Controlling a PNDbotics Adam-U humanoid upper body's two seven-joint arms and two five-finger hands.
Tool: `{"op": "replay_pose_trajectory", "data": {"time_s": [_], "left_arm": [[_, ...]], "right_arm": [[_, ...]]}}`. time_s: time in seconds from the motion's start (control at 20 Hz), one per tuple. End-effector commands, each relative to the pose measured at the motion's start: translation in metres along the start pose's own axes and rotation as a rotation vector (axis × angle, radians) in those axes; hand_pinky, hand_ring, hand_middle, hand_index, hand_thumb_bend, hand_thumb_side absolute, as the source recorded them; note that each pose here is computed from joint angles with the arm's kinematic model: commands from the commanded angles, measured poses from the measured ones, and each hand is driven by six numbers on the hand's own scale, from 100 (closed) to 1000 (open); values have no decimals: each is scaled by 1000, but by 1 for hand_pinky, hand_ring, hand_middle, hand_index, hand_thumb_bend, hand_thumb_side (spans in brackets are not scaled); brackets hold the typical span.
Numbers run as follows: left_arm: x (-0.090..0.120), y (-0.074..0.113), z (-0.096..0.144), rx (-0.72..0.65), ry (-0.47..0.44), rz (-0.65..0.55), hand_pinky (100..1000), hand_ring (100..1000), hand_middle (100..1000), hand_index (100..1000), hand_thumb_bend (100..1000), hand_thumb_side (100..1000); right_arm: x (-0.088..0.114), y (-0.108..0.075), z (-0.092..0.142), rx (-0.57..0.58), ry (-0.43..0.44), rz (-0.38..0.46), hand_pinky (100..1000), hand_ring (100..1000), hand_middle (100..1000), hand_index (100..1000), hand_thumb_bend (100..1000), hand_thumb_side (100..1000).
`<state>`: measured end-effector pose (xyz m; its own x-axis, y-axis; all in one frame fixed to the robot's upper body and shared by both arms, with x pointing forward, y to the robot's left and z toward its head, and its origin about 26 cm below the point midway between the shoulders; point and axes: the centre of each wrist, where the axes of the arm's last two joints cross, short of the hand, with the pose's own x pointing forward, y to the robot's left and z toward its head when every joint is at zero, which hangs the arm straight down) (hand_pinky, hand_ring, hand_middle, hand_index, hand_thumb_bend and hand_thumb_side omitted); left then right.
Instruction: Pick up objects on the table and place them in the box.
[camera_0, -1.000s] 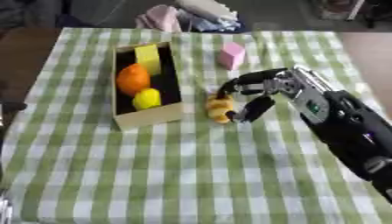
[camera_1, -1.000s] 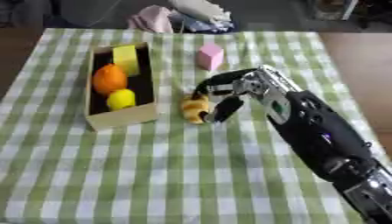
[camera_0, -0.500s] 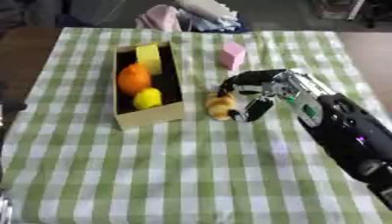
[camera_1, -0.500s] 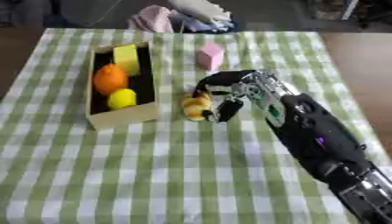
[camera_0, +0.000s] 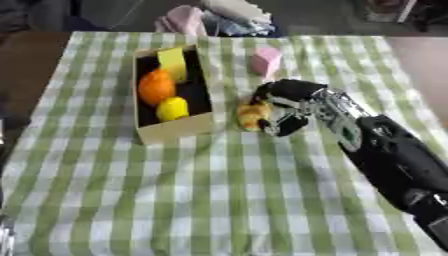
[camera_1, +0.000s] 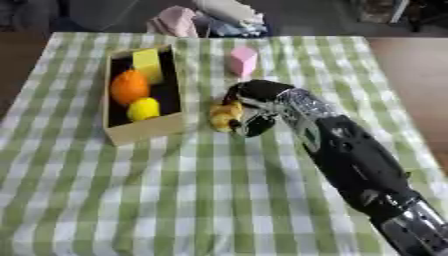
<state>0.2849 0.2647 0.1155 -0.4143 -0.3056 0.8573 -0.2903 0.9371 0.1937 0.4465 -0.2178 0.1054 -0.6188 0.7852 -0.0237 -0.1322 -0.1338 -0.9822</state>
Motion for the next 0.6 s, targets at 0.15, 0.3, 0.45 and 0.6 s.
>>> {"op": "replay_pose_trajectory", "data": {"time_s": [0.15,0.3,0.45,0.6], "left_arm": [[5,3,-3,8,-23,-13,726,553,710,837,300,789],[6,3,-3,10,-23,-13,726,552,710,836,303,788],[6,4,-3,11,-24,-15,726,552,710,836,305,787],[6,4,-4,13,-24,-15,725,552,710,836,306,786]], "right_arm": [[-10,9,6,-104,53,46,779,689,609,259,100,251],[-9,3,6,-197,53,69,766,626,563,211,100,243],[-8,-6,6,-279,54,88,757,585,523,184,100,234],[-5,-19,6,-357,55,106,743,545,487,167,100,213]]}}
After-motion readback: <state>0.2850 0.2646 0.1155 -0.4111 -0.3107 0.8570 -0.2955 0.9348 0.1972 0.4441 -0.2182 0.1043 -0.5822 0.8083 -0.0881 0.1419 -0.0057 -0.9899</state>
